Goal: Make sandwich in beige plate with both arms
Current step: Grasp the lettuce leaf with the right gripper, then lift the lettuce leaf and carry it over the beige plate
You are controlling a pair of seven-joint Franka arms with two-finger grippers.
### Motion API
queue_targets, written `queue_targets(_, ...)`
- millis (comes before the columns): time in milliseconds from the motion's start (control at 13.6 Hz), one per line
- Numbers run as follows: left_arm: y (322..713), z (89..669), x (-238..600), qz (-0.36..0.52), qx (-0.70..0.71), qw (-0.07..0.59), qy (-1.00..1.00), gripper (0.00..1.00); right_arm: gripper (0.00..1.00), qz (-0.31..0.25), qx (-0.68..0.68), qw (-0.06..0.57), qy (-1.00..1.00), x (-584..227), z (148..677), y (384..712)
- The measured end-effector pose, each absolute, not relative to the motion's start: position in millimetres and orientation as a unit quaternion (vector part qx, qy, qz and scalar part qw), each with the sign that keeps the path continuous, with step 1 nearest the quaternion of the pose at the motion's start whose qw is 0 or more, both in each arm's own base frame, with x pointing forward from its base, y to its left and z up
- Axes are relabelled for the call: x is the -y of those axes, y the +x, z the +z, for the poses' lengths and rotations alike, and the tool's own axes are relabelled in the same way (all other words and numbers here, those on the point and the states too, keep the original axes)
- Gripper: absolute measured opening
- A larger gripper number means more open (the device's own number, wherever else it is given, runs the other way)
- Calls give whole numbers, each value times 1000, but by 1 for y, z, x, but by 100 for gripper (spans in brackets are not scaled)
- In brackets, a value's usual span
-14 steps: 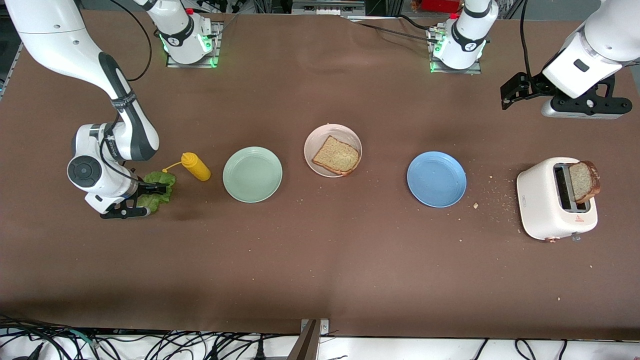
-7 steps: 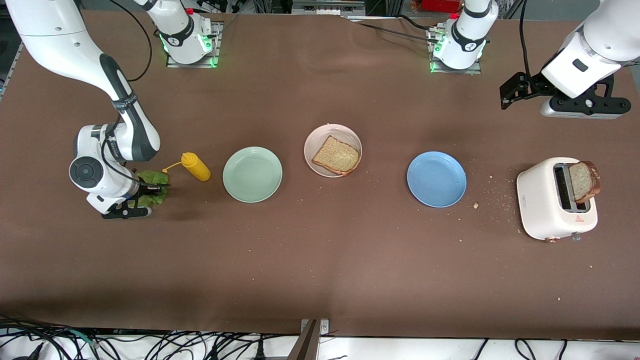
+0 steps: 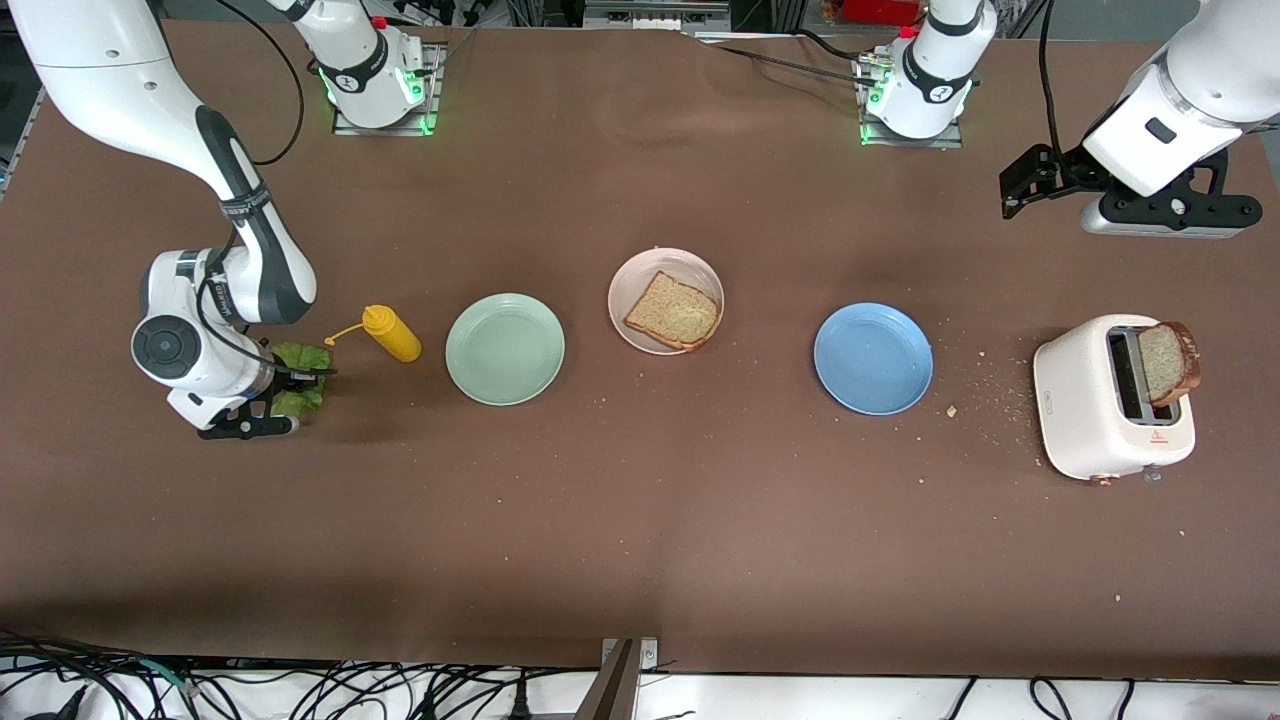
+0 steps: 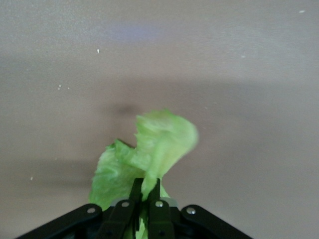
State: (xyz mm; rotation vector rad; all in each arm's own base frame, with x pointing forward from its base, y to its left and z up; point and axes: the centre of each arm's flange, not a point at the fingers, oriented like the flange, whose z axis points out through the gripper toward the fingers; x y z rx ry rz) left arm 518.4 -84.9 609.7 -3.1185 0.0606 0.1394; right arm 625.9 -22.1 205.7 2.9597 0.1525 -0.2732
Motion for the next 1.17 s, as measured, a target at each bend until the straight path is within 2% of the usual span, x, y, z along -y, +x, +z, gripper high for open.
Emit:
queue_targets(220, 518, 610, 85, 45, -19, 10, -999, 100, 5, -121, -62, 91, 987, 16, 258, 645)
queue_targets(513, 518, 610, 85, 45, -19, 10, -999, 100, 5, -114, -98, 91, 984, -19, 322, 649)
queue_targets(880, 518, 610, 85, 45, -19, 10, -999, 100, 5, -115, -149, 97, 977, -77, 432, 642)
queue_targets(1173, 518, 610, 85, 45, -19, 10, -999, 100, 5, -98, -205, 95, 969, -152, 496, 615)
